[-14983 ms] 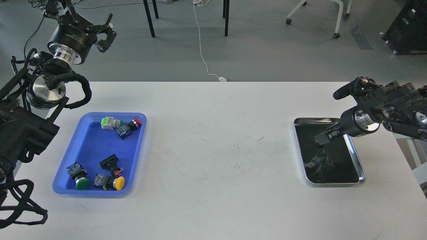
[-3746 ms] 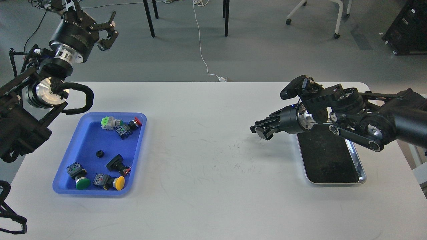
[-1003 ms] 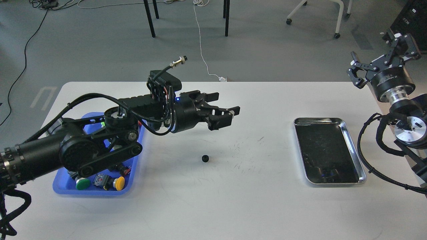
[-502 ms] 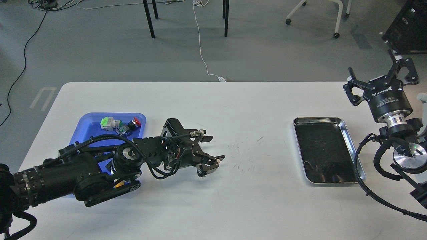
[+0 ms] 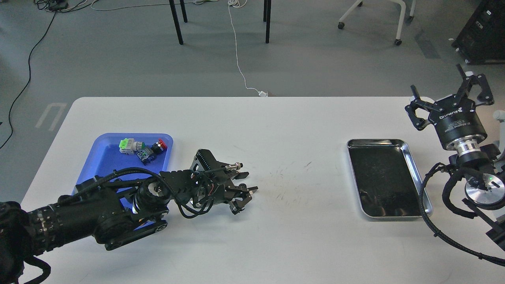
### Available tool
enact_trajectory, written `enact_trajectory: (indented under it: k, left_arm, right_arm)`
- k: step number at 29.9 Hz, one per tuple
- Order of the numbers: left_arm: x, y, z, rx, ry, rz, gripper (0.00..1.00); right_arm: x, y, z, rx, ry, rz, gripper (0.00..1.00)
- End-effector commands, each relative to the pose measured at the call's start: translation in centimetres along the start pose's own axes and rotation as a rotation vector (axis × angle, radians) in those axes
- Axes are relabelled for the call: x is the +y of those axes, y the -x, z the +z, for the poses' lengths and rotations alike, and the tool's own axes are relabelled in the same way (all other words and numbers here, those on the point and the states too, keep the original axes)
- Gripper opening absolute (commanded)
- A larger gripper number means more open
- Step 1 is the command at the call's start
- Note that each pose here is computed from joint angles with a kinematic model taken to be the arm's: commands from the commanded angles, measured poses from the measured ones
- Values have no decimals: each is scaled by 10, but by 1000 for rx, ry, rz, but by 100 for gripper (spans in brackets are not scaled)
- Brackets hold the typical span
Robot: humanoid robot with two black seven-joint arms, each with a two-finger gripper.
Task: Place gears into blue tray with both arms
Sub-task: 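Grasp the black gear with the left gripper, then carry the gear into the blue tray and open the left gripper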
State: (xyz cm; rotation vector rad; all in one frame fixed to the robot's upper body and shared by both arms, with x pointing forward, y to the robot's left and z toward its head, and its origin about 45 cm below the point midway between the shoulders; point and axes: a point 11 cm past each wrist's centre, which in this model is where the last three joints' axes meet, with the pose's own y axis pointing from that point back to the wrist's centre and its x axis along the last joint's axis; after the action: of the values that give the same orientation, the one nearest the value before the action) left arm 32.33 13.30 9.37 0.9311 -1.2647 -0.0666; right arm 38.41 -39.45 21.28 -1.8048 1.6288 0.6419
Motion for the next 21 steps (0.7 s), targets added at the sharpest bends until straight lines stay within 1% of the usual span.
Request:
enact_trajectory:
  k: [1, 10, 14, 17, 20, 21]
  left_arm:
    - [2, 5, -1, 8, -4, -8, 35]
    - [10, 10, -10, 12, -20, -18, 26]
    - [16, 16, -16, 14, -38, -28, 25]
    - [21, 18, -23, 27, -57, -26, 23]
    - [24, 15, -24, 30, -55, -16, 17]
    - [25, 14, -23, 31, -51, -9, 12]
  right_arm:
    - [0, 0, 0, 7, 3, -2, 97]
    - [-1, 0, -2, 9, -5, 0, 97]
    - [-1, -1, -3, 13, -6, 4, 97]
    - [-1, -1, -3, 12, -6, 5, 97]
    - [-2, 0, -4, 15, -8, 2, 97]
    - [-4, 1, -6, 19, -10, -3, 97]
